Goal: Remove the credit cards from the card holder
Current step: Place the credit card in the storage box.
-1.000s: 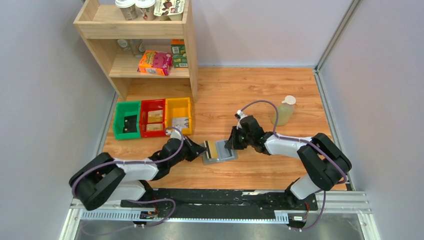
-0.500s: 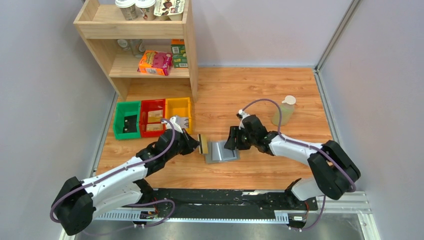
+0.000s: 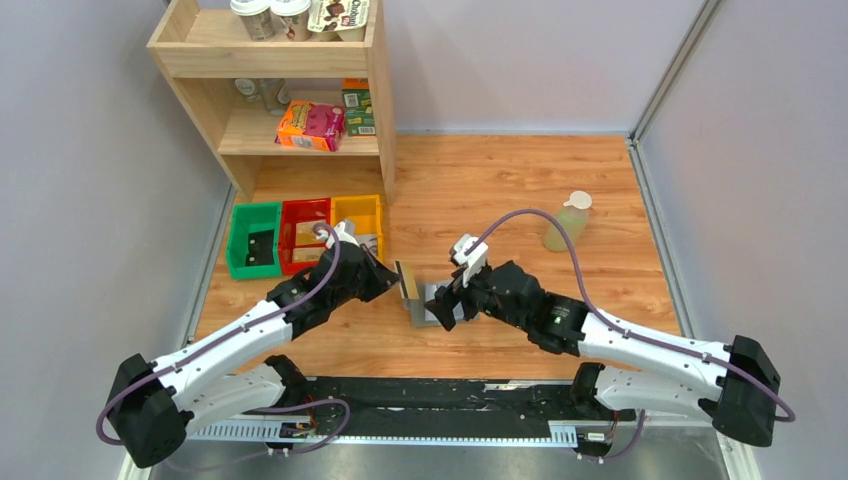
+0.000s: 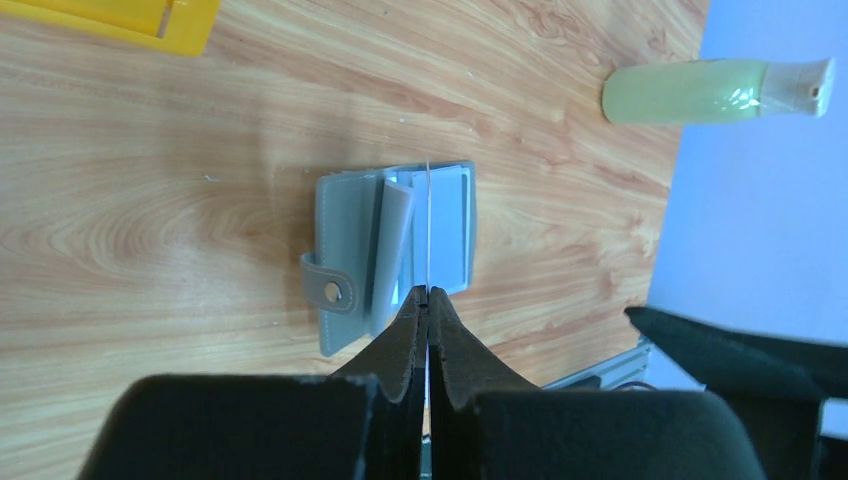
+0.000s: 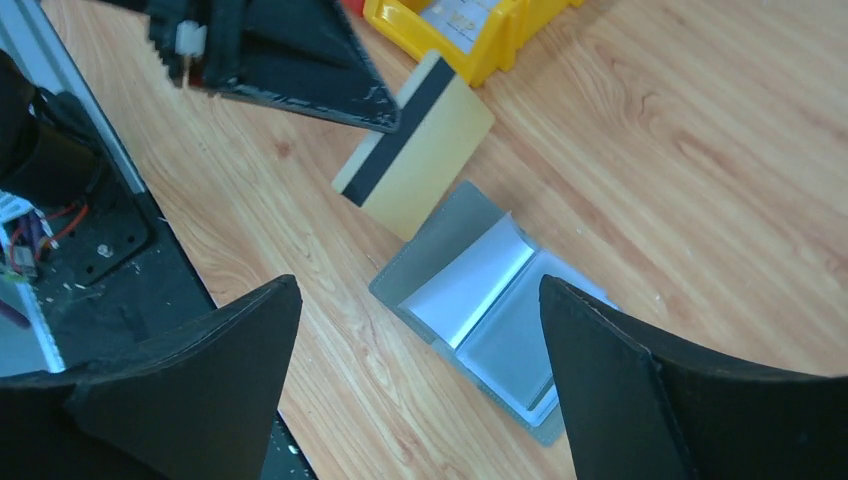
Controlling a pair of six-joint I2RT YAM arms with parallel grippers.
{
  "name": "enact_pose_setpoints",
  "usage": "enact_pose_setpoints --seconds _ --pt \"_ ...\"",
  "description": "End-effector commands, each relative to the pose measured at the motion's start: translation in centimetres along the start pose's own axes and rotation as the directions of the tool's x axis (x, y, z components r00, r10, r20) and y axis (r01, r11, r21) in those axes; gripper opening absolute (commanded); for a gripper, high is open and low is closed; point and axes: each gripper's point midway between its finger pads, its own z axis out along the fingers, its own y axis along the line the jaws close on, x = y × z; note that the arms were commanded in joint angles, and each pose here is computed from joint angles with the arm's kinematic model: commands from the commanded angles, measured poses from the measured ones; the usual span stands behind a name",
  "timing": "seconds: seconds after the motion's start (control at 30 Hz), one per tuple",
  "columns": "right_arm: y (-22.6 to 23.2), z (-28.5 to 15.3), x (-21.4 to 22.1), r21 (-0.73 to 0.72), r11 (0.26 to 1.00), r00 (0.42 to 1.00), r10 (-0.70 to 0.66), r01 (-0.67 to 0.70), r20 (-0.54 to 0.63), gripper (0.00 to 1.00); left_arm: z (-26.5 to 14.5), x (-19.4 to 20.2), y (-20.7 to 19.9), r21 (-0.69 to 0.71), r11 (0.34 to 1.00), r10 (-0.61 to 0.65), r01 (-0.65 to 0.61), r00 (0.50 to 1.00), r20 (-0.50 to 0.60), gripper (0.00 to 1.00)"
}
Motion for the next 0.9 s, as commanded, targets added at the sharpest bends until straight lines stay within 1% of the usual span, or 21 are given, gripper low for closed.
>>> enact_pose_setpoints --seconds 0.0,0.17,0.27,0.43,0.5,0.67,0.73,0.87 --pt "0.2 0.0 -1.6 0.108 0.969 0.97 -0.23 0.222 0.075 0.91 -0.5 -0.6 -1.5 -0.001 0.995 -0.098 0.098 0.995 -0.007 0.0" --pt "2.3 1.2 -1.9 0.16 0.92 0.926 -0.372 0.357 0.071 0.87 -0.8 -0.7 -3.0 0.017 0.993 -0.113 0.113 0.993 -0.031 0.0" --pt "3.0 2.4 -1.8 0.192 0.898 0.906 -0.416 0.397 0.073 0.83 -1.0 -0.7 -3.7 0.04 0.991 -0.125 0.127 0.991 -0.041 0.0" --pt "2.7 3.7 -1.8 0.291 0.862 0.887 -0.455 0.416 0.081 0.74 -1.2 -0.6 -3.9 0.047 0.99 -0.131 0.133 0.99 -0.054 0.0" --pt "2.9 4.1 -2.0 0.299 0.859 0.882 -0.461 0.416 0.097 0.69 -1.3 -0.5 -4.1 0.054 0.989 -0.135 0.138 0.989 -0.058 0.0" --pt "2.9 5.3 -2.2 0.349 0.828 0.863 -0.497 0.439 0.093 0.6 -1.5 -0.6 -4.1 0.064 0.988 -0.138 0.141 0.989 -0.055 0.0" --pt "3.2 5.6 -2.4 0.345 0.835 0.867 -0.487 0.429 0.101 0.52 -1.5 -0.6 -4.2 0.067 0.988 -0.137 0.14 0.989 -0.054 0.0" --pt "3.4 5.5 -2.5 0.343 0.847 0.879 -0.464 0.405 0.107 0.26 -1.8 -0.8 -4.4 0.08 0.989 -0.118 0.122 0.992 -0.048 0.0"
